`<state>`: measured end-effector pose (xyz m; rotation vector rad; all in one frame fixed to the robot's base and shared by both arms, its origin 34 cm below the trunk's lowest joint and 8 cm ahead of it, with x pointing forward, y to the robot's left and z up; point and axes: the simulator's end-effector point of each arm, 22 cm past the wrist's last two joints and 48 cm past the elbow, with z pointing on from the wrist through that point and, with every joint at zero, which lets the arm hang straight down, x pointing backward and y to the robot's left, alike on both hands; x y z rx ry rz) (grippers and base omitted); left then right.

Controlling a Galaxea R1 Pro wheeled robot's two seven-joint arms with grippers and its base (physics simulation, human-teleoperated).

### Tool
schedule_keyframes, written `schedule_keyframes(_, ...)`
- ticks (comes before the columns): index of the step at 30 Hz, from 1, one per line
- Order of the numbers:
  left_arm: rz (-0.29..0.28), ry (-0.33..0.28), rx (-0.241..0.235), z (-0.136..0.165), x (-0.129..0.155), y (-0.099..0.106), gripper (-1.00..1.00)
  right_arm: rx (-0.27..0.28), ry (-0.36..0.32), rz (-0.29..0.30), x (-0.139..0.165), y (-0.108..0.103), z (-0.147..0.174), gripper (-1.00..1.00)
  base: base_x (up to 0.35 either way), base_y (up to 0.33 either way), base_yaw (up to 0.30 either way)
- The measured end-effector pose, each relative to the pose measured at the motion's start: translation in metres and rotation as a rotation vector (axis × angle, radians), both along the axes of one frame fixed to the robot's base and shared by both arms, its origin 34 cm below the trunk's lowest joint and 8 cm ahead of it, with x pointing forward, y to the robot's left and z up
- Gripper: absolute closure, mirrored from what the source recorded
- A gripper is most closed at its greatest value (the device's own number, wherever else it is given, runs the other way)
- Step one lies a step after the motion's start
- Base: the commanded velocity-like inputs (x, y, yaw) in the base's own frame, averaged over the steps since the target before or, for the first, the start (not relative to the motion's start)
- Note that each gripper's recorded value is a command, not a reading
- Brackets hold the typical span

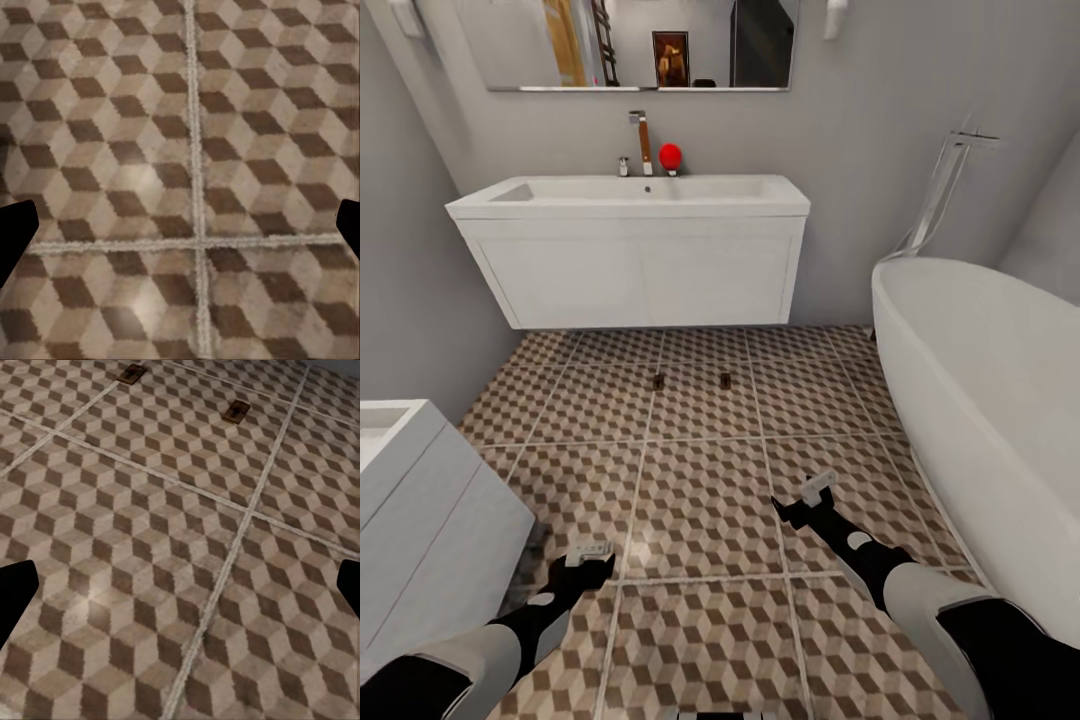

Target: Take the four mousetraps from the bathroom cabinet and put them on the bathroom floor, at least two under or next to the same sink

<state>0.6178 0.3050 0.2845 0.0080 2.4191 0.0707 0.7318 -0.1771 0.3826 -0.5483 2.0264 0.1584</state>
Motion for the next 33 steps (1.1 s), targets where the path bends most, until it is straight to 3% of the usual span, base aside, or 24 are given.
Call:
schedule_keyframes(13,-0.005,-0.024,-0.005,0.032,0.012,-0.004,-1.0,0.003,0.007,0.001,0.003,0.002,0.025,-1.0,0.0,0.0,0.0)
schedule_keyframes(33,-0.002,-0.004,-0.01,0.07,0.013,-0.008,-1.0,0.012,0.022,0.006,0.002,0.01,0.062,-1.0,0.0,0.0,0.0)
